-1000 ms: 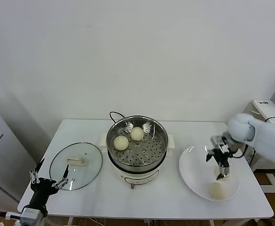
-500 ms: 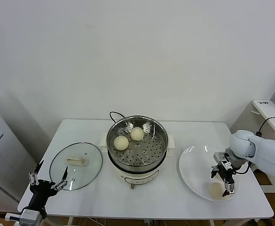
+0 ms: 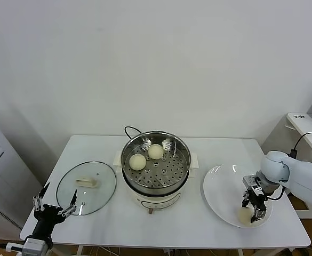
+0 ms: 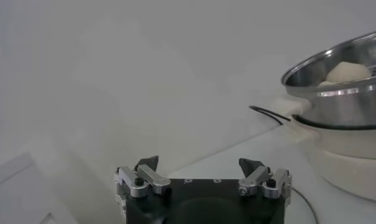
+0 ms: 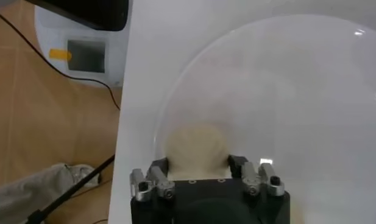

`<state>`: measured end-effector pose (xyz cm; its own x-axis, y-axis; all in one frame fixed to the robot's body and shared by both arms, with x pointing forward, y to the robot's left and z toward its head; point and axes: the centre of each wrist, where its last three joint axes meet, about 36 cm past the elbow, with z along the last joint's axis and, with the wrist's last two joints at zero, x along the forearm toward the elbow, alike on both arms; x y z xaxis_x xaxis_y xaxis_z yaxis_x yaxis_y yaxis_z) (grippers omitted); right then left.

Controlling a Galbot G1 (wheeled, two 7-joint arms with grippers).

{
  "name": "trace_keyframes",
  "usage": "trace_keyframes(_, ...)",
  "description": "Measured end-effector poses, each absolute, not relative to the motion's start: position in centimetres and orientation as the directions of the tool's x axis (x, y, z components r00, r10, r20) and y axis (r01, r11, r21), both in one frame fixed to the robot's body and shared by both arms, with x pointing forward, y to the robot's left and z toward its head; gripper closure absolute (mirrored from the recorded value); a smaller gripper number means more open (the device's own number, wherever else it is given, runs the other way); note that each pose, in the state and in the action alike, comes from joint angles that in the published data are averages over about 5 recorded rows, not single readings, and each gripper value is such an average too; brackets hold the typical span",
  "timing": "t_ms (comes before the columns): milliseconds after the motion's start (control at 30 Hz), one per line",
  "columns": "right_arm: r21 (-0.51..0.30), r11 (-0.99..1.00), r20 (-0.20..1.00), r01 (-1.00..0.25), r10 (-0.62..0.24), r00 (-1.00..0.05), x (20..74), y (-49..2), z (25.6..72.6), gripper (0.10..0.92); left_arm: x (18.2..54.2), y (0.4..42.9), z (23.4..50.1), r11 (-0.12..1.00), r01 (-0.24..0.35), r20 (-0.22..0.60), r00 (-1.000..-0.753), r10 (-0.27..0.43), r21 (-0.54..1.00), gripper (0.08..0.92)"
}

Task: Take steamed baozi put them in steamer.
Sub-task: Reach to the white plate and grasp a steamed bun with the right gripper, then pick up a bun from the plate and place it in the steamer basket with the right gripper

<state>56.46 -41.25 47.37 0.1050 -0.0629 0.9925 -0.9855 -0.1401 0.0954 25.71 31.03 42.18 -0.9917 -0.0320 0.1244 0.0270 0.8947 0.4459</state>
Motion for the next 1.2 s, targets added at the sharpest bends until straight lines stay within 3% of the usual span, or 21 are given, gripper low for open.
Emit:
trace_keyframes(167,0.063,-0.143,0.994,-0.988,-0.078,0.075,58.1,-41.1,50.5,0.539,25.8,31.1,42.3,0.893,0.026,0.12,-0.992,-0.031,0.449,0.177)
trace_keyframes(367,-0.036,-0.161,0.991,-0.986,-0.135,-0.014,62.3,-39.5,58.5,0.538,26.1,31.1,42.5,0.893,0.023,0.113,-0.993,-0.031,0.449,0.177)
trace_keyframes(567,-0.173,-0.274,0.972,-0.946,-0.205,-0.119,65.4,-33.6,68.0,0.538,26.4,30.9,42.7,0.896,0.02,0.105,-0.994,-0.03,0.444,0.177)
trace_keyframes(700,-0.229,-0.404,0.963,-0.886,-0.225,-0.147,65.4,-28.2,71.4,0.538,26.5,30.7,42.6,0.899,0.015,0.103,-0.994,-0.033,0.437,0.177)
trace_keyframes(867,-0.259,-0.603,0.963,-0.755,-0.218,-0.157,64.2,-20.8,71.5,0.538,26.5,30.8,42.6,0.901,0.01,0.102,-0.994,-0.038,0.434,0.177)
trace_keyframes(1200,-0.228,-0.916,0.971,-0.332,-0.187,-0.152,61.5,-9.0,65.1,0.538,26.4,31.1,42.8,0.903,-0.006,0.094,-0.994,-0.051,0.429,0.177)
